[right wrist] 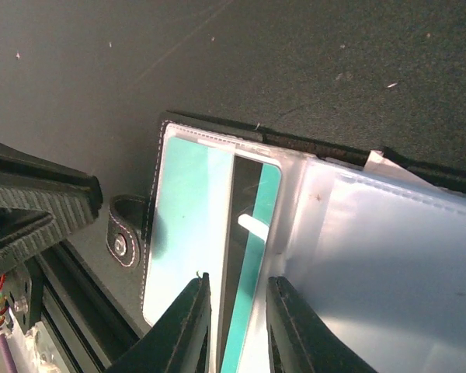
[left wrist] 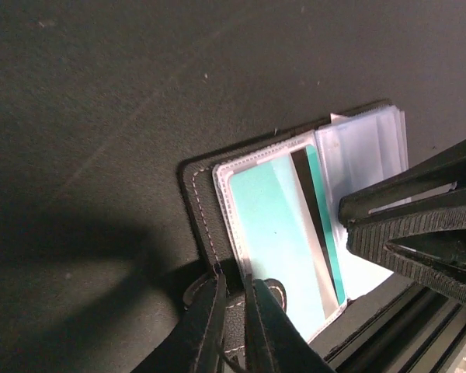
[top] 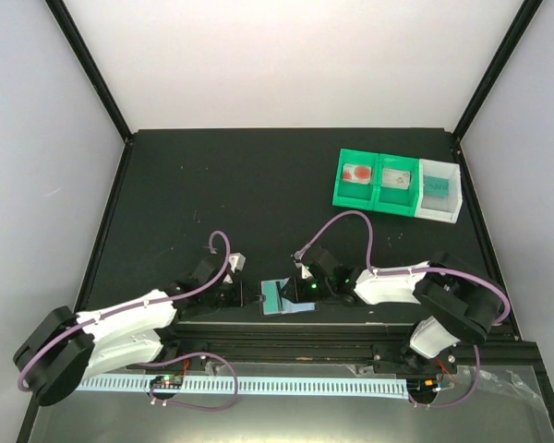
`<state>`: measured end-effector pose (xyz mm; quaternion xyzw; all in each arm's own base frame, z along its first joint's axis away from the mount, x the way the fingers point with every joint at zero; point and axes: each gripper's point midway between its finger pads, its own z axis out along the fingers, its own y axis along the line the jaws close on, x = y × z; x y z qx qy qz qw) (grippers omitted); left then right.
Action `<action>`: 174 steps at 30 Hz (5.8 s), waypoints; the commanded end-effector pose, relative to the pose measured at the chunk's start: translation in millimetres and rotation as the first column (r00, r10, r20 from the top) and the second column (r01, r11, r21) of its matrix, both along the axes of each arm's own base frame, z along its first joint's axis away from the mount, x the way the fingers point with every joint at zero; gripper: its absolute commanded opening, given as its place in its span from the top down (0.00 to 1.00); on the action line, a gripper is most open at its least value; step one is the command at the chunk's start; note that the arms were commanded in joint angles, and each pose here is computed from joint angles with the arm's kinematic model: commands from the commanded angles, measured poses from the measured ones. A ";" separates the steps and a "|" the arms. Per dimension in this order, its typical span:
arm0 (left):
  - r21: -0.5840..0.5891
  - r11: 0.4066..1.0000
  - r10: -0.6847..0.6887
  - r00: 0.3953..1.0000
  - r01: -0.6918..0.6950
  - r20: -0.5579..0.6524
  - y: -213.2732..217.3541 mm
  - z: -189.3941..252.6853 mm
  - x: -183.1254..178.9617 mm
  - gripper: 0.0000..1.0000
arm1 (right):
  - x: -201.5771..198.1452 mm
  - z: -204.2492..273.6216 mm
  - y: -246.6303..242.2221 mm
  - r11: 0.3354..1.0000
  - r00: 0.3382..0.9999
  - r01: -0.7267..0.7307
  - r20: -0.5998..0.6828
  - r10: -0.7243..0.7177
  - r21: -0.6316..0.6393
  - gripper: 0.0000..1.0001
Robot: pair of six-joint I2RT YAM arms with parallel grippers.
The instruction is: Take the credit cards out of the card holder
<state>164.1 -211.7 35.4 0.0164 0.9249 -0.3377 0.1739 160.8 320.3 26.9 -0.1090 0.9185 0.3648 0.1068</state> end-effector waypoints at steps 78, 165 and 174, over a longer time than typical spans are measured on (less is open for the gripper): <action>-0.153 0.977 -0.146 0.989 0.148 0.027 -42.1 75.8 5.7 0.74 | -3.6 -11.8 -3.6 1.000 1.000 0.012 0.002 -0.012 0.007 0.79; 0.039 0.999 -0.028 0.991 0.033 -0.128 -7.3 -30.1 -5.0 0.95 | 7.8 -11.8 -10.9 0.994 0.994 0.101 0.040 -0.100 -0.035 0.78; -0.034 0.999 -0.039 0.992 0.036 -0.116 -12.4 -16.8 -8.8 0.81 | 4.9 -20.5 -9.8 0.995 0.996 0.086 0.022 -0.085 -0.045 0.78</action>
